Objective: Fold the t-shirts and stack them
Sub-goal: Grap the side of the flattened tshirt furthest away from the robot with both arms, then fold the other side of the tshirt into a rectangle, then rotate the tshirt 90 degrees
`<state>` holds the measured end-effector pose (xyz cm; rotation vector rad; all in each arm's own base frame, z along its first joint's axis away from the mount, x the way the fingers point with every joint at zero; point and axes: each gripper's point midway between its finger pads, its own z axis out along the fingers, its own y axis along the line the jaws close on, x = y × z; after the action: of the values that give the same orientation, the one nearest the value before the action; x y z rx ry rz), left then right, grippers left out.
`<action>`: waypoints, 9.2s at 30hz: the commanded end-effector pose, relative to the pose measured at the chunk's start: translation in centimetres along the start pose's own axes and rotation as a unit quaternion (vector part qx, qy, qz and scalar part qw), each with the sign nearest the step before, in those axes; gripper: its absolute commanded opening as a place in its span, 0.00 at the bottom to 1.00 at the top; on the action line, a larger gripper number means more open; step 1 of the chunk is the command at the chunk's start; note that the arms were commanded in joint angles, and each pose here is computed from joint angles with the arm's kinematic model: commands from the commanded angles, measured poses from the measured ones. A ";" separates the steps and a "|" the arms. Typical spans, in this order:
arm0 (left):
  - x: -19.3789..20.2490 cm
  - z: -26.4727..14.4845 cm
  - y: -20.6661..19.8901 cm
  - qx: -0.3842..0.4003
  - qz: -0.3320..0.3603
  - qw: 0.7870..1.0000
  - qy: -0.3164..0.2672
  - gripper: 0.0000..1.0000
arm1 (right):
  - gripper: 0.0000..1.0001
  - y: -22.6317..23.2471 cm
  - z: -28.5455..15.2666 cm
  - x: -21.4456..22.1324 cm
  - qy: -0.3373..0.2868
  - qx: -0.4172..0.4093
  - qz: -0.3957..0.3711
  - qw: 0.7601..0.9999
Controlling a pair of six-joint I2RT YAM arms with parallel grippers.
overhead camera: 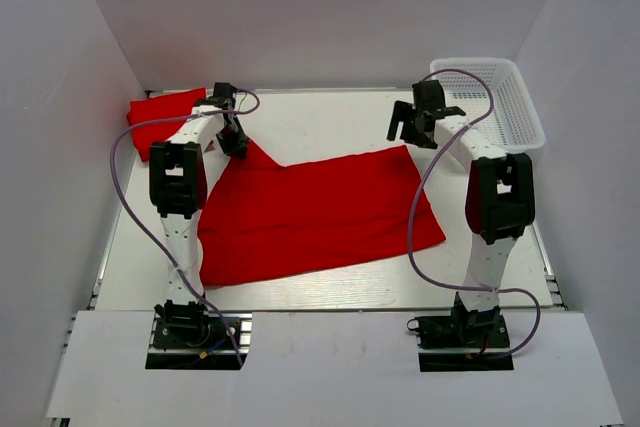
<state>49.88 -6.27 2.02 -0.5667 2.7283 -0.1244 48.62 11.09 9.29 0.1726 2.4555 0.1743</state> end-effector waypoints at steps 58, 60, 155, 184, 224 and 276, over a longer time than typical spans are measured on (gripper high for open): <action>-1.6 -6.1 -3.2 0.104 0.027 0.992 -0.064 0.00 | 0.90 0.2 6.1 -0.9 0.018 0.021 0.024 0.999; -1.5 -6.7 -3.1 0.106 0.027 0.992 -0.066 0.00 | 0.90 0.0 6.2 0.2 0.031 0.026 0.023 0.999; 31.1 -18.4 4.8 0.181 0.084 0.956 0.214 0.00 | 0.00 -2.1 -7.1 5.2 -0.101 -0.018 -0.104 0.989; 21.6 -14.2 1.1 0.098 0.097 0.983 0.122 0.95 | 0.90 -1.0 -10.6 7.4 -0.097 -0.067 -0.089 0.989; 1.1 6.8 -29.7 0.474 -0.008 0.880 -0.024 1.00 | 0.90 11.2 -17.4 32.9 0.338 -0.373 -0.409 0.761; 16.6 -16.8 -1.0 0.160 0.088 0.983 -0.030 1.00 | 0.90 23.5 11.2 4.2 -0.009 -0.151 -0.051 0.987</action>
<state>32.13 -13.17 12.91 -0.2545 2.5327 -0.4497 53.15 35.29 3.45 -0.1986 2.3686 0.3879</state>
